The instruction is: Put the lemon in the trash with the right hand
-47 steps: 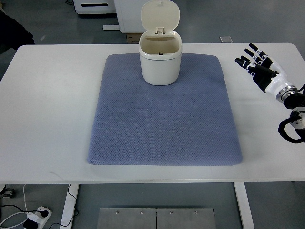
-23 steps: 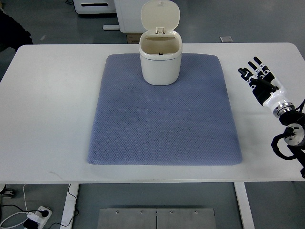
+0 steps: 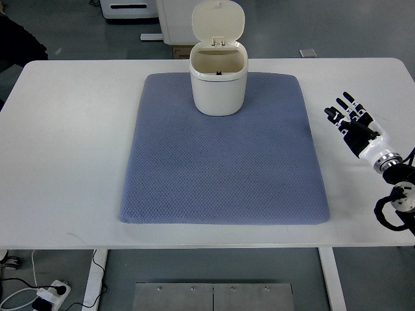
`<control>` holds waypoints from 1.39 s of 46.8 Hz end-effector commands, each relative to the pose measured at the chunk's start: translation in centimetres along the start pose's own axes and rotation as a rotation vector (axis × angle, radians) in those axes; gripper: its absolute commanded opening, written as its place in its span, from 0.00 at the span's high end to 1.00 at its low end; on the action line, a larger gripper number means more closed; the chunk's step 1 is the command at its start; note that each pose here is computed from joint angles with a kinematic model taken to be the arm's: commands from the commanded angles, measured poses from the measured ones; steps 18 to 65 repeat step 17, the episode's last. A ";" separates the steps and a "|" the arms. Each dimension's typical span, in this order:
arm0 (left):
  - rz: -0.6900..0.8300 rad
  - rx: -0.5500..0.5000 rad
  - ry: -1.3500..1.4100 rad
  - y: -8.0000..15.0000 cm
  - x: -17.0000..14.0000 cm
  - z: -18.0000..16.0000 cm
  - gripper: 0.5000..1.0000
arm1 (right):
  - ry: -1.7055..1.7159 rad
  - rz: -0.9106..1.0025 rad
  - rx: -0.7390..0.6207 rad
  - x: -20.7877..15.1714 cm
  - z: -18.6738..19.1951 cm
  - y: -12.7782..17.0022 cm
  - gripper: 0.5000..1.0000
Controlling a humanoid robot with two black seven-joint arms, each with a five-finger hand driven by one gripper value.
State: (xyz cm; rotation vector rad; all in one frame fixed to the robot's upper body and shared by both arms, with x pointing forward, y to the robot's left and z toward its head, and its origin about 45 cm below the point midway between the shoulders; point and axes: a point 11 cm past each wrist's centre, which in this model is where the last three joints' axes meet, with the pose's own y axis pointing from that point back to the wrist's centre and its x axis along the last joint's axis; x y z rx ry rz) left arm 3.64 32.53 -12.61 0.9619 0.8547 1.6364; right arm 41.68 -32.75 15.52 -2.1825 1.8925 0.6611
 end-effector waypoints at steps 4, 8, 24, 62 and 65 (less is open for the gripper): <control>0.000 0.000 0.000 0.0 0.0 0.0 0.00 | -0.010 -0.014 0.002 0.3 0.1 0.6 0.00; 0.000 0.000 0.000 0.0 0.0 0.0 0.00 | -0.022 -0.018 0.034 0.0 -0.3 0.8 0.00; 0.000 0.000 0.000 0.0 0.0 0.0 0.00 | -0.062 -0.042 0.093 -1.1 -0.9 1.3 0.00; 0.000 0.000 0.000 0.0 0.0 0.0 0.00 | -0.062 -0.042 0.093 -1.1 -0.9 1.3 0.00; 0.000 0.000 0.000 0.0 0.0 0.0 0.00 | -0.062 -0.042 0.093 -1.1 -0.9 1.3 0.00</control>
